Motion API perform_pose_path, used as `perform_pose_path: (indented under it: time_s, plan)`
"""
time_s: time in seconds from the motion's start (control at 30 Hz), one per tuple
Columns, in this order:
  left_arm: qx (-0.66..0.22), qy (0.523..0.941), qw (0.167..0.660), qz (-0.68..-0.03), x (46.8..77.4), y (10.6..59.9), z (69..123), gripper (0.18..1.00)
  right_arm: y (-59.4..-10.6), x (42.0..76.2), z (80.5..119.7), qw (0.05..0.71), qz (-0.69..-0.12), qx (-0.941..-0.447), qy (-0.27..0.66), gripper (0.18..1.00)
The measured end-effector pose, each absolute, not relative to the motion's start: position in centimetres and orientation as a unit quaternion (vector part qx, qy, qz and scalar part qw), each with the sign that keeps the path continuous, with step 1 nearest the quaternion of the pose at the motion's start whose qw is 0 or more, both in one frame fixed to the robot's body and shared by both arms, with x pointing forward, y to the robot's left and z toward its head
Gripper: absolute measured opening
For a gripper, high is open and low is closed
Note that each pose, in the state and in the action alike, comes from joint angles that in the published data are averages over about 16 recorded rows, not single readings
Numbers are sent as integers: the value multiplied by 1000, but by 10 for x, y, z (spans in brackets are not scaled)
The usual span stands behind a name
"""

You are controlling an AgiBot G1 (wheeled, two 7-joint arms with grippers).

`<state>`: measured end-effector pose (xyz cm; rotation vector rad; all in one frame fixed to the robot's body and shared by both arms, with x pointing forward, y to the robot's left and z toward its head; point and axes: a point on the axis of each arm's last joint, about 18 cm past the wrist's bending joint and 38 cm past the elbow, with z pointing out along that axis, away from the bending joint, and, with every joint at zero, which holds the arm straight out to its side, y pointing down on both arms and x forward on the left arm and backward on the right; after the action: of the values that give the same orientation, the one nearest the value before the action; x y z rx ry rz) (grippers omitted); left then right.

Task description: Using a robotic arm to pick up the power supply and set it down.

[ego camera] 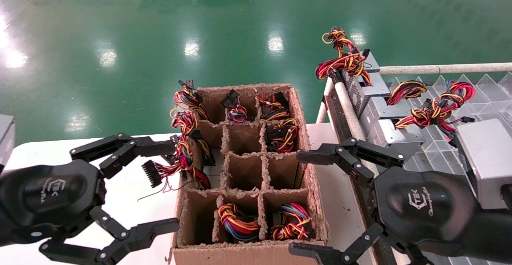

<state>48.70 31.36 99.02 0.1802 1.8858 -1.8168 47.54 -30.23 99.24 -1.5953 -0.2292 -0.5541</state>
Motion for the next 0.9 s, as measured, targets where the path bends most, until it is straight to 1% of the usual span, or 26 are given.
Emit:
perform_pose_path:
  time_s: [0.9]
  plan:
    - [66,695,256,-669,487,314,990,1001,-302,476,992,658,-245,-705,-101,1000]
